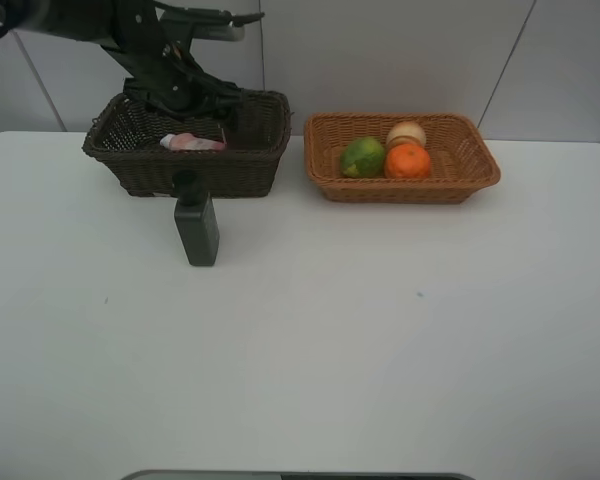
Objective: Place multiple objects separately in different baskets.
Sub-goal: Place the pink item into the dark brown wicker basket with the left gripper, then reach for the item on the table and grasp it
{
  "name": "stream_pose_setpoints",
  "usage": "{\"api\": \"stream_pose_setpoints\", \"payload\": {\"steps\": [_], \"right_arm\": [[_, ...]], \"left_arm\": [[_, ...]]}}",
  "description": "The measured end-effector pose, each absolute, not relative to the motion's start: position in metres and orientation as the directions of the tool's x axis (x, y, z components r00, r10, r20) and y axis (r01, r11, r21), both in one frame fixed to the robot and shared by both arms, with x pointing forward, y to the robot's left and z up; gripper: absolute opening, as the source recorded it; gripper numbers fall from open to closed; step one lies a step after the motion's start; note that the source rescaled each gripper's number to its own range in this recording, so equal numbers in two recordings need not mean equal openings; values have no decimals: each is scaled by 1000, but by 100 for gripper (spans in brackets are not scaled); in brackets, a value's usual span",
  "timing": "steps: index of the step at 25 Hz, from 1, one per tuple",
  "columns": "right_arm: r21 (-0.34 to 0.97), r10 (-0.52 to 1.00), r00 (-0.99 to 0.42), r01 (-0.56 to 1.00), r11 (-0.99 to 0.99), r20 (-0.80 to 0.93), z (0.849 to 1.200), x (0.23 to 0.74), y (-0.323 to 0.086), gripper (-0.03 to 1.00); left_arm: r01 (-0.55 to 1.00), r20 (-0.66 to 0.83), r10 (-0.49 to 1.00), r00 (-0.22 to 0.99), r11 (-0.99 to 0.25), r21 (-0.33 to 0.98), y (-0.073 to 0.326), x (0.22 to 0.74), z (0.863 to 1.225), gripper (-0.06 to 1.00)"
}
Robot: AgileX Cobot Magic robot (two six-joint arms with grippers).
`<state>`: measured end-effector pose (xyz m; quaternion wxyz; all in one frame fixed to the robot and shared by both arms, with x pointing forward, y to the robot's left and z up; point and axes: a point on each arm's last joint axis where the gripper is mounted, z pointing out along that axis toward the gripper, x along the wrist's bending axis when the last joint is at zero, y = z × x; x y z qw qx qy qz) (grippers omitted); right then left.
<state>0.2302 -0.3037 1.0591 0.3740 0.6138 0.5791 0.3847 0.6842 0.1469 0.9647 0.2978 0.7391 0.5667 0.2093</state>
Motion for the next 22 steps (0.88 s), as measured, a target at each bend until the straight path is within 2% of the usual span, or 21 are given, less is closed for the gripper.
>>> {"api": "stream_pose_setpoints", "payload": {"steps": [12, 17, 22], "right_arm": [[905, 999, 33, 423, -50, 39, 1059, 230, -304, 83], [905, 999, 33, 423, -50, 39, 1059, 230, -304, 83], [905, 999, 33, 423, -50, 39, 1059, 230, -304, 83]], "left_arm": [[768, -7, 957, 289, -228, 599, 147, 639, 1039, 96], [803, 0, 945, 328, -279, 526, 131, 618, 1044, 96], [848, 0, 938, 346, -312, 428, 119, 599, 1025, 100]]}}
